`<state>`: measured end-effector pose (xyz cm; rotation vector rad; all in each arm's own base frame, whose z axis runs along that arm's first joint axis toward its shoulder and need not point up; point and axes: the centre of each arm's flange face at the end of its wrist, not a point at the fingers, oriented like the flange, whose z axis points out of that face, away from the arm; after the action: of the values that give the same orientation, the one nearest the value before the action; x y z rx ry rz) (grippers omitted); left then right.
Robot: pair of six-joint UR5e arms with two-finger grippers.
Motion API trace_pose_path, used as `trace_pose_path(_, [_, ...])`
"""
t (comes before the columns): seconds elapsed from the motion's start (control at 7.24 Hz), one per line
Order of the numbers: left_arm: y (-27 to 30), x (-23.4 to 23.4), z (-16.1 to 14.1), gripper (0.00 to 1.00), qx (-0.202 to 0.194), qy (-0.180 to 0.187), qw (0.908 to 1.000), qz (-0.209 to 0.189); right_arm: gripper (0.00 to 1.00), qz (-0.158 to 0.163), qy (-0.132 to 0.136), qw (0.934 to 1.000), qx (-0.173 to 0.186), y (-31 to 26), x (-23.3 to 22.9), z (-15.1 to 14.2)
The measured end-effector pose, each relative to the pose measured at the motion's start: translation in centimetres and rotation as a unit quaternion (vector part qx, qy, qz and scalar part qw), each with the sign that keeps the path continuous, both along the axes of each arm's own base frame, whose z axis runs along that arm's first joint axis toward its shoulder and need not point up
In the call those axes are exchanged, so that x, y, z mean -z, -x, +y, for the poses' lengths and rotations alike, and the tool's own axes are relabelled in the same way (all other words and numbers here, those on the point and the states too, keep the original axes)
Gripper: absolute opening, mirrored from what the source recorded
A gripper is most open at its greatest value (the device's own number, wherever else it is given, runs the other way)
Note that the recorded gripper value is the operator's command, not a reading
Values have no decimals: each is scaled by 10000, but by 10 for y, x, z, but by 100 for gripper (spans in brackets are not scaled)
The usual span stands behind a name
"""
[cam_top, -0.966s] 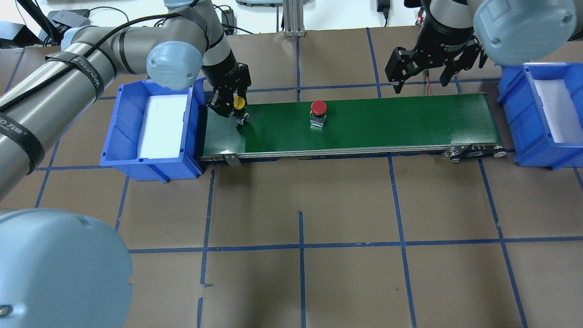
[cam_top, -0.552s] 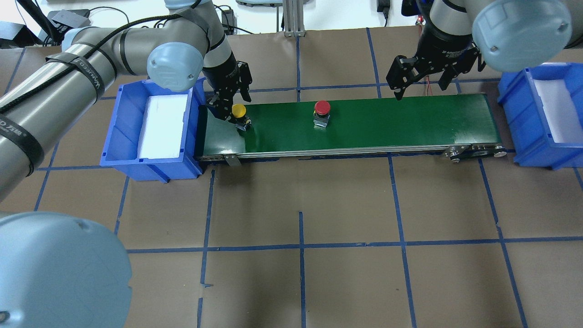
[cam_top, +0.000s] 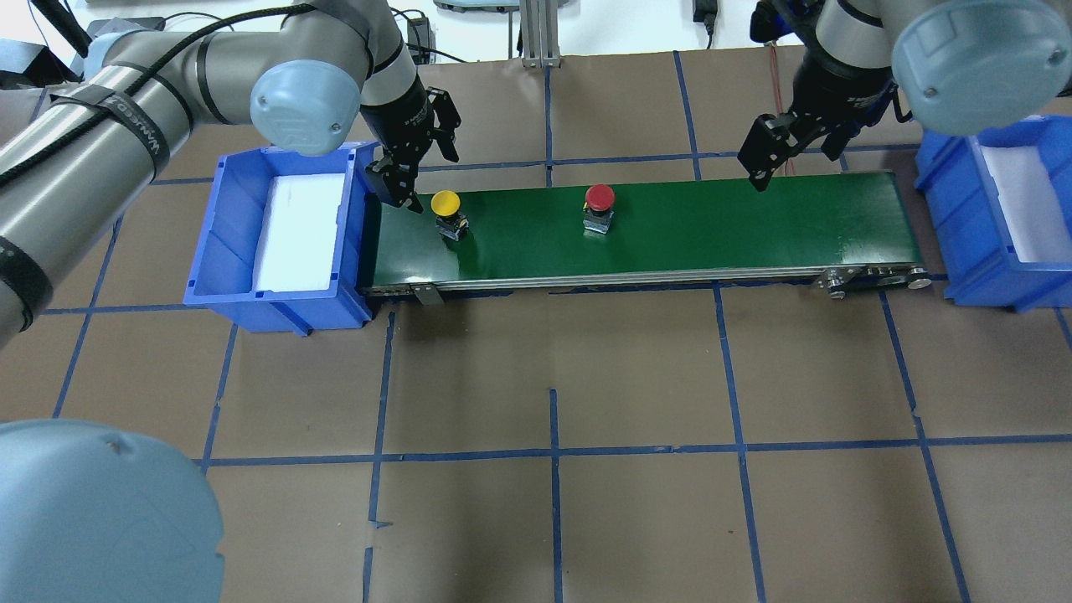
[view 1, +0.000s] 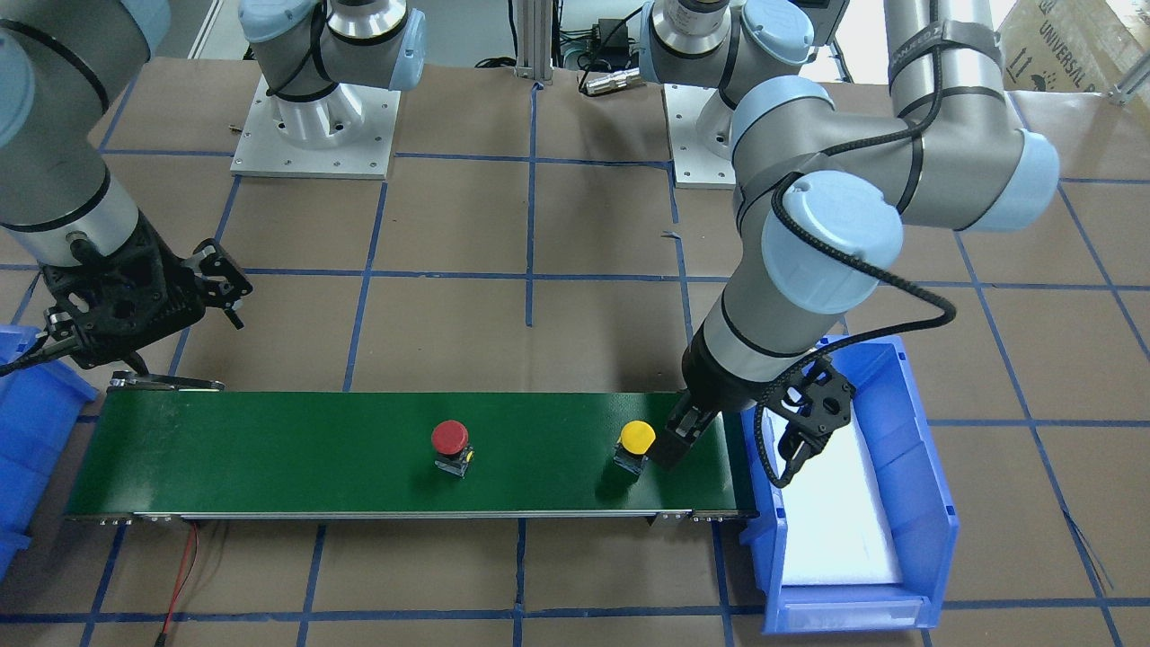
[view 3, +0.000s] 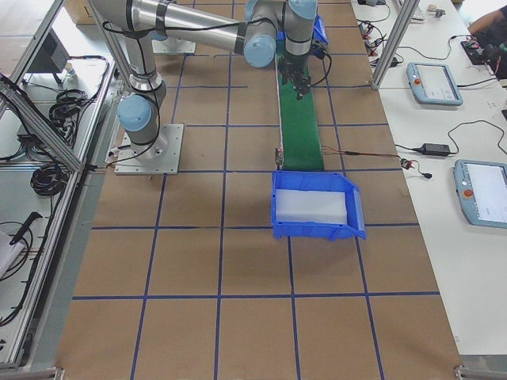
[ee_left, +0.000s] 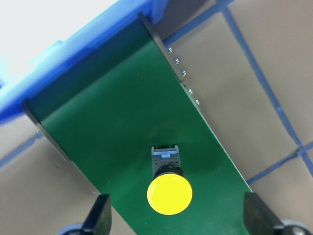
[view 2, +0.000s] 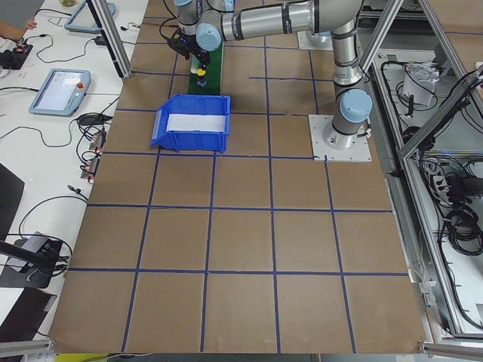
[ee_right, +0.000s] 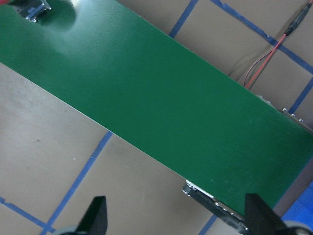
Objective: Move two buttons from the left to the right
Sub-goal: 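Open the left gripper and withdraw it while the right gripper moves over the belt end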
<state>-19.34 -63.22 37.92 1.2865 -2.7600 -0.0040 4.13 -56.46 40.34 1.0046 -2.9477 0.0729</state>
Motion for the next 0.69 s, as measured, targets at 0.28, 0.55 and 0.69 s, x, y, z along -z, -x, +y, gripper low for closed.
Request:
trace_pose_path(0.28, [-31,-34,16,100,1016,99,9941,-371,100,140,234,9936,-1099,24,12,-4])
trace_pose_path(0.55, [-58,-67,41,100,2039,-56,9764,-705,100,333,437,9716,-2303,42,24,-6])
trace_pose_path(0.69, [-69,-79,53,100,2450,-160,9668,-712,100,338,476,9600,-2739,45,32,-5])
